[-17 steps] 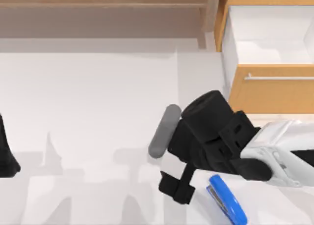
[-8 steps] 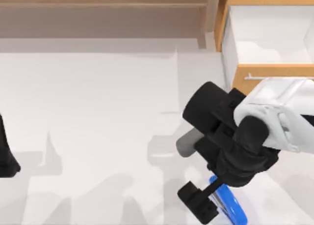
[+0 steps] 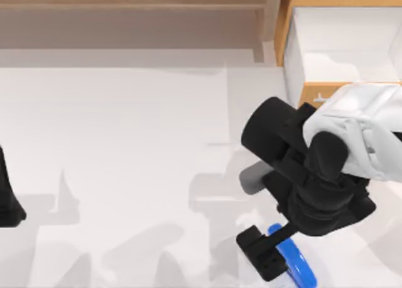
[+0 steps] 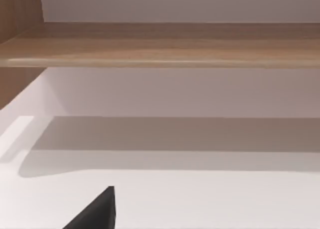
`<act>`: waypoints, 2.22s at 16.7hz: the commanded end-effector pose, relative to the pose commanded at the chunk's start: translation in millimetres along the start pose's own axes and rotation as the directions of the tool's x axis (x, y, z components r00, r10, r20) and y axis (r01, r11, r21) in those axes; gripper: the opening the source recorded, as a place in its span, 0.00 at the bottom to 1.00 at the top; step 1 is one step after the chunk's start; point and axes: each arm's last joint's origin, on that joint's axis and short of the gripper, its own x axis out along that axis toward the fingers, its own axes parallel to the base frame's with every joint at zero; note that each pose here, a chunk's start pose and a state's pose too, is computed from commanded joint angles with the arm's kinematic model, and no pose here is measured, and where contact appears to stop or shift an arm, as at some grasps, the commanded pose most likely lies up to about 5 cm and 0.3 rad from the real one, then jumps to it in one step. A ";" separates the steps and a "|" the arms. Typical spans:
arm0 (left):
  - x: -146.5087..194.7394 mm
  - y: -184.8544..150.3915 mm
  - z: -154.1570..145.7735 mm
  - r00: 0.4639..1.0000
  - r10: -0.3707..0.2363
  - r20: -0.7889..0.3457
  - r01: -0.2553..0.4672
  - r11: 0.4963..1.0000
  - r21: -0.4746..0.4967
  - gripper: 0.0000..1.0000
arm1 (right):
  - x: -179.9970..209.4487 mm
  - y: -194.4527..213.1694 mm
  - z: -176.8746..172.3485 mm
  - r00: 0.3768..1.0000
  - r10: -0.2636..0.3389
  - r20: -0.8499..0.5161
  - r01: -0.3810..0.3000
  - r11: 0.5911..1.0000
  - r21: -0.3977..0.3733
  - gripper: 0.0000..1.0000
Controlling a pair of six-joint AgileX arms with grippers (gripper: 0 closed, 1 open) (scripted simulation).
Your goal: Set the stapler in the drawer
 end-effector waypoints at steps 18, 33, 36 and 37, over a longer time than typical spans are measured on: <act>0.0 0.0 0.0 1.000 0.000 0.000 0.000 1.000 0.000 1.00 | 70.0 0.0 0.0 1.000 0.000 0.000 0.000 1.000 0.000 0.92; 0.0 0.0 0.0 1.000 0.000 0.000 0.000 1.000 0.000 1.00 | 70.0 0.0 0.0 1.000 0.000 0.000 0.000 1.000 0.000 0.00; 0.0 0.0 0.0 1.000 0.000 0.000 0.000 1.000 0.000 1.00 | 70.0 0.0 0.0 1.000 0.000 0.000 0.000 1.000 0.000 0.00; 0.0 0.0 0.0 1.000 0.000 0.000 0.000 1.000 0.000 1.00 | 70.0 0.0 0.0 1.000 0.000 0.000 0.000 1.000 0.000 0.00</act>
